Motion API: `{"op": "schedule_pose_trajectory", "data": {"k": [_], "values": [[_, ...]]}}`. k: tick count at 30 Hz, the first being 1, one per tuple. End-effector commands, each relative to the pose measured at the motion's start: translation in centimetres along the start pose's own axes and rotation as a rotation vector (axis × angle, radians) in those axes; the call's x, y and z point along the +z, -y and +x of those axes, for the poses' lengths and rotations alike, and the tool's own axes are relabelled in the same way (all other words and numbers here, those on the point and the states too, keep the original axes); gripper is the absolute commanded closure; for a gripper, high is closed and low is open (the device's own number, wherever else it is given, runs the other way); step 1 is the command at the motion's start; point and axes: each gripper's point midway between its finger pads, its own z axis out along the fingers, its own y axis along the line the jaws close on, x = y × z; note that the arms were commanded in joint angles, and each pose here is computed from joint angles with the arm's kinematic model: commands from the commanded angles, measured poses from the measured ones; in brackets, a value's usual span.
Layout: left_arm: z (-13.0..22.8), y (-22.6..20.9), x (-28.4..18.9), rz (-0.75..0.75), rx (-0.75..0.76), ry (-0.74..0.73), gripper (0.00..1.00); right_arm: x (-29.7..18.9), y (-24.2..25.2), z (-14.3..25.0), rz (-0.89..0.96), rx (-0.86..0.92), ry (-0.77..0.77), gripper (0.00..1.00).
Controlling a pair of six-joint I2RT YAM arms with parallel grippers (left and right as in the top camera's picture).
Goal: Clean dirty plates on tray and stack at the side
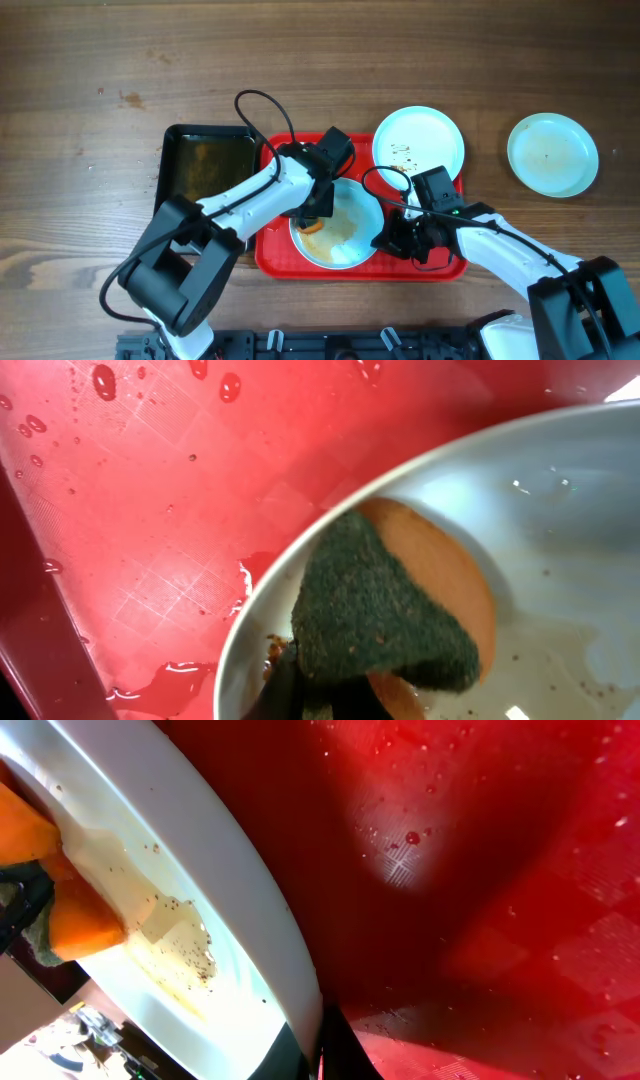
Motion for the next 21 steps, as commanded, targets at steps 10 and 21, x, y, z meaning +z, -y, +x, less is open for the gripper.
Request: {"op": "schedule_pose_trajectory", "data": {"k": [10, 21], "values": [[-1.1, -3.2, -10.7, 0.040, -0.073, 0.248, 0.96, 0.6, 3.0, -0.5, 0.116, 0.045, 0.047, 0.96], [-2.4, -12.8, -10.3, -0.007, -0.355, 0.180, 0.96, -1.8, 0.8, -3.0, 0.187, -0.038, 0.110, 0.95]]}}
